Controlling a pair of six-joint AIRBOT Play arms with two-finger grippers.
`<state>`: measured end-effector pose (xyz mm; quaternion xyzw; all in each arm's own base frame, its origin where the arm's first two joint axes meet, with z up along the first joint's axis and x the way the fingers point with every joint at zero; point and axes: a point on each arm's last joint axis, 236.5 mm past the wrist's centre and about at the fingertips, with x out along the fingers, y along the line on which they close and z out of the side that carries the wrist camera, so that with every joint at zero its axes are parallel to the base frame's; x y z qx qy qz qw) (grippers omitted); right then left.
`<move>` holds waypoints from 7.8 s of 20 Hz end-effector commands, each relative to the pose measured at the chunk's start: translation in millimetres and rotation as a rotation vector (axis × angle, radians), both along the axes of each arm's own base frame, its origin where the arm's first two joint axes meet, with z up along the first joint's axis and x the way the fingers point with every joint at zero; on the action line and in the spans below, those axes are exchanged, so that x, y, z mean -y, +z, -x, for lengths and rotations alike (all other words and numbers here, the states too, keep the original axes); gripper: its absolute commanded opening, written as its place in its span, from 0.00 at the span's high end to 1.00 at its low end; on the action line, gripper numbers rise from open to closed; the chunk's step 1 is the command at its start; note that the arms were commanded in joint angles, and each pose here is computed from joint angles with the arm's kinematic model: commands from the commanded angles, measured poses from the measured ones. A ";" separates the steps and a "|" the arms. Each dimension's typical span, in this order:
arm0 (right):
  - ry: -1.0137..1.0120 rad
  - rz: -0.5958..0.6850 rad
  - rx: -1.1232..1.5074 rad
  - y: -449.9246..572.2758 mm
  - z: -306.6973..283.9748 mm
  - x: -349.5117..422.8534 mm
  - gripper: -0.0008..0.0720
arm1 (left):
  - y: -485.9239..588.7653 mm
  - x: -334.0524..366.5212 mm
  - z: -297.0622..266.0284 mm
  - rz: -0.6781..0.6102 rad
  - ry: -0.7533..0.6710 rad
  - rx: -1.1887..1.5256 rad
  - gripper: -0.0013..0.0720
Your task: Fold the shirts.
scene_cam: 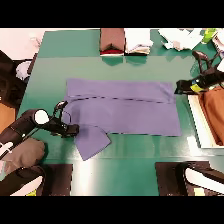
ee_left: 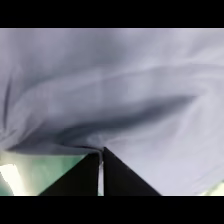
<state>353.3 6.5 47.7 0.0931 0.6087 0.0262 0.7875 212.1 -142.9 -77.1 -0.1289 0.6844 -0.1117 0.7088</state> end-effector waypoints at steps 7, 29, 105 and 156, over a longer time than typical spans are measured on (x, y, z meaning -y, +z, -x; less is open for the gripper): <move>-0.306 -0.105 -0.355 -110.7 159.0 52.6 0.27 | 14.0 -0.4 -5.9 -0.014 -0.085 0.032 0.94; 0.014 0.034 -0.362 -107.4 167.1 -1.3 0.96 | 51.4 -32.6 21.5 -0.124 -0.179 0.040 0.94; 0.378 -0.237 0.298 168.9 -29.9 -191.9 0.96 | 11.9 251.6 -162.5 0.182 -0.431 0.276 0.94; 0.090 -0.287 -0.247 -125.5 -19.9 -294.0 0.18 | 241.1 -26.3 -194.9 -0.166 -0.193 0.656 0.94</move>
